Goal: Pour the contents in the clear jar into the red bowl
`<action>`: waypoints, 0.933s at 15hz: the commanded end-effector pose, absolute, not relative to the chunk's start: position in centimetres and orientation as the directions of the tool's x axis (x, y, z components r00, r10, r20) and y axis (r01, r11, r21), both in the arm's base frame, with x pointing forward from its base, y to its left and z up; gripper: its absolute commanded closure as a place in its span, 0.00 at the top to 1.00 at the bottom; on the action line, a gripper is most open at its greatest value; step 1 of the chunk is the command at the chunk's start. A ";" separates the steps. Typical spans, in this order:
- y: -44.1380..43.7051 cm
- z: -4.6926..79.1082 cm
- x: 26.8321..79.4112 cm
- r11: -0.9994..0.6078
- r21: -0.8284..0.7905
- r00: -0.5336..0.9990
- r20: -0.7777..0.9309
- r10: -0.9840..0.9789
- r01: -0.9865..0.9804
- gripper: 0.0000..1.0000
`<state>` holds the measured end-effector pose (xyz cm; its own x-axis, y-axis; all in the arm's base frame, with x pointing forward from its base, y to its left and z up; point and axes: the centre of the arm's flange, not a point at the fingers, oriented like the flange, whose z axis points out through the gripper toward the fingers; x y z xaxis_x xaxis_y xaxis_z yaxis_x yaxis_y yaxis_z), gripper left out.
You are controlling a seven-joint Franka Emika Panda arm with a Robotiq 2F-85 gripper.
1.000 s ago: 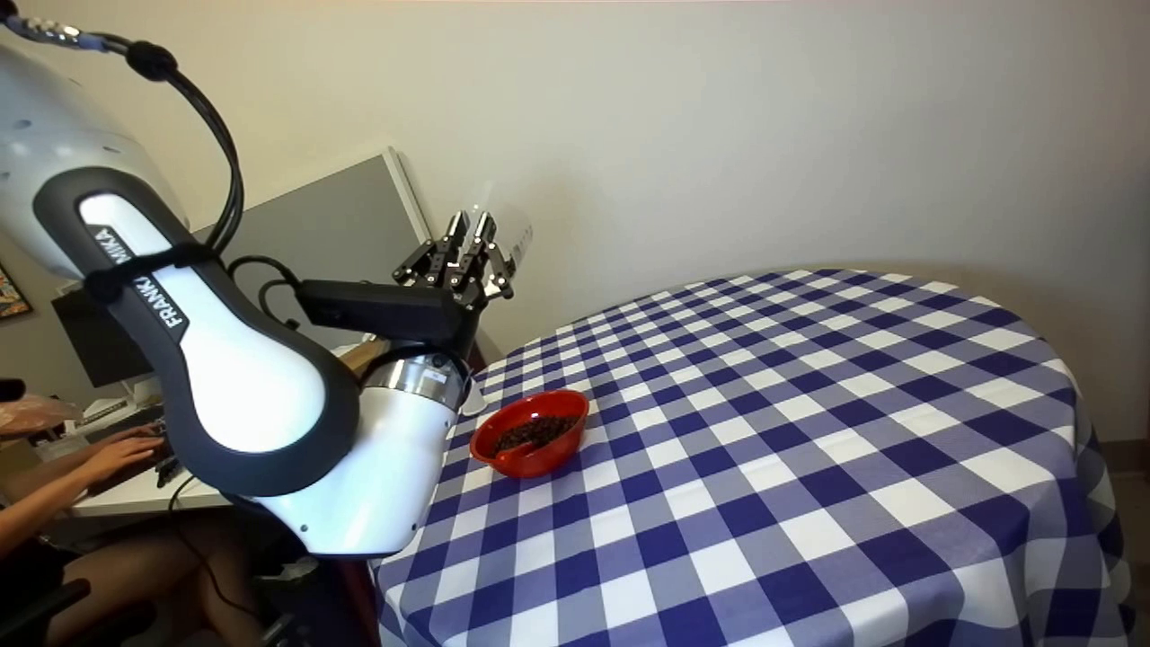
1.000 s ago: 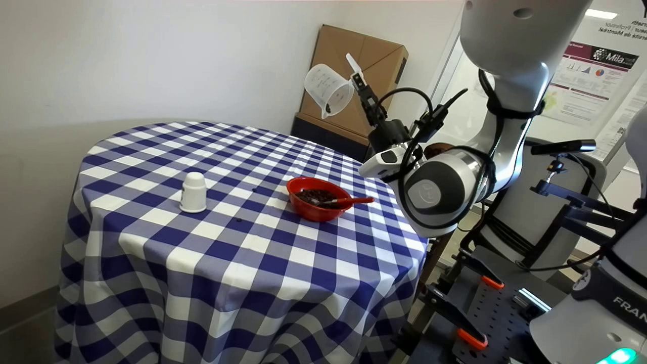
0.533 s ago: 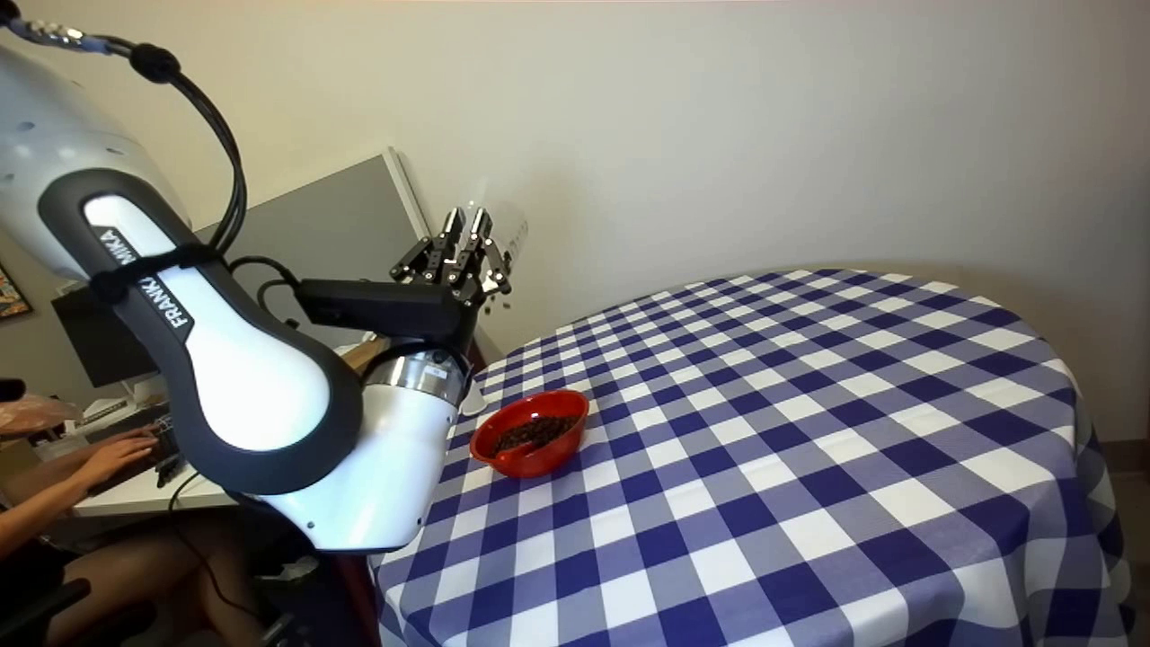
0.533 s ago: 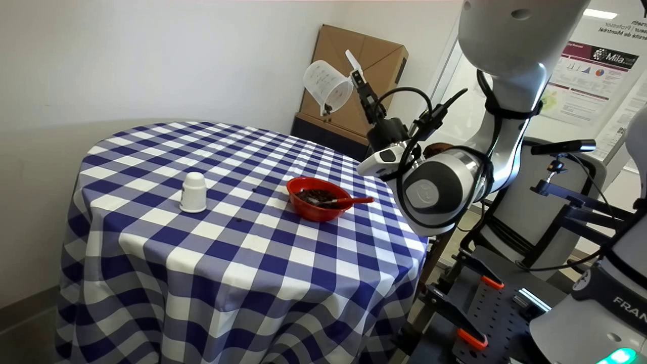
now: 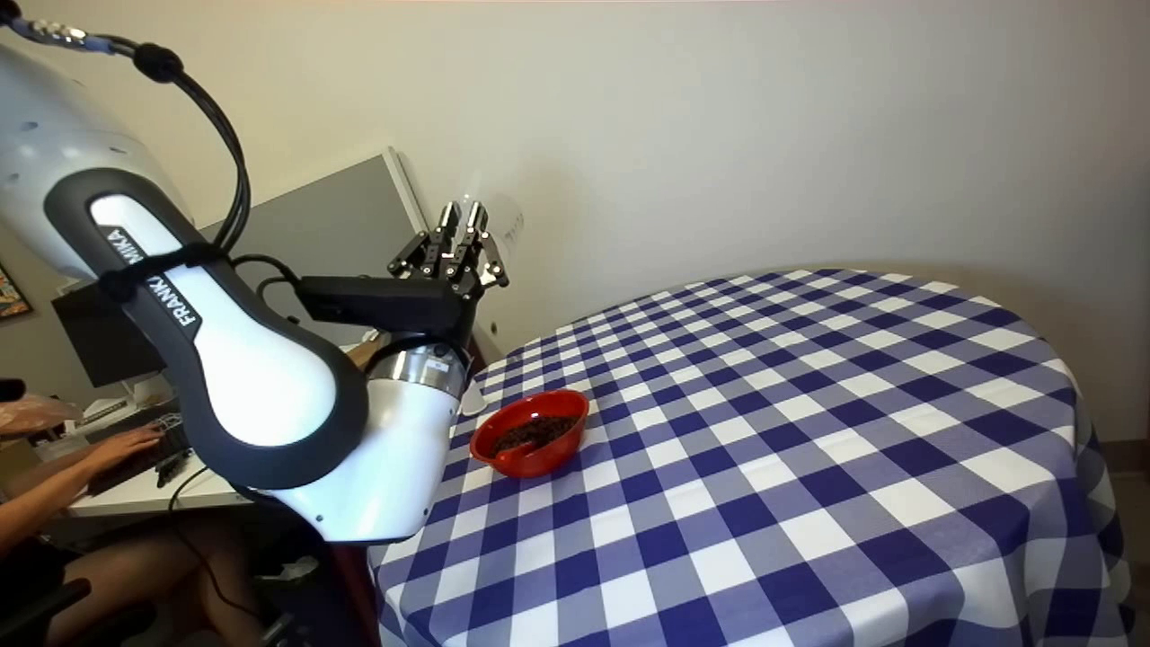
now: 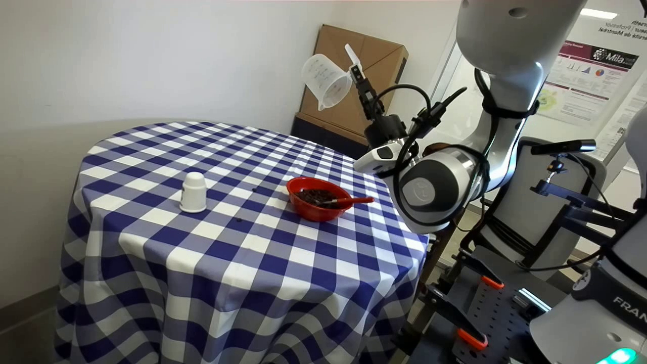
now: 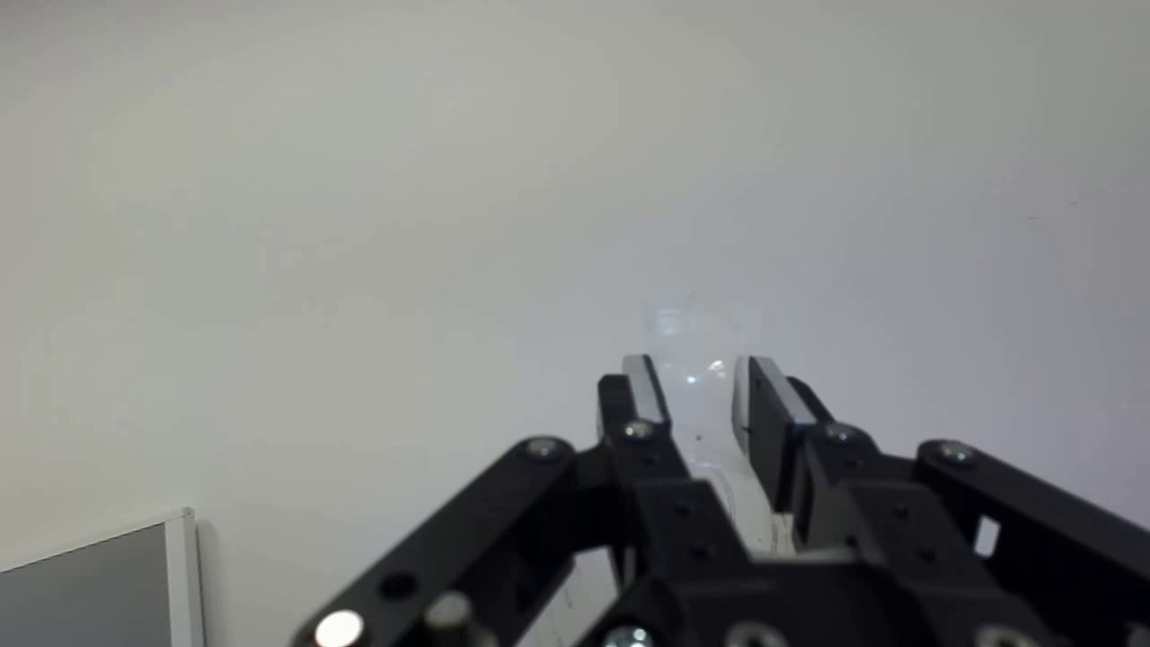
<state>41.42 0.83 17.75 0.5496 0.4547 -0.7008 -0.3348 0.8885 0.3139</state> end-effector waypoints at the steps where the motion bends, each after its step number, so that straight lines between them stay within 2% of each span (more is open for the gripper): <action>1: 0.5 17.4 41.6 0.884 0.298 0.558 -0.691 0.460 -0.360 0.12; 14: -0.8 15.4 43.4 0.808 0.589 0.456 -0.723 0.519 0.014 0.12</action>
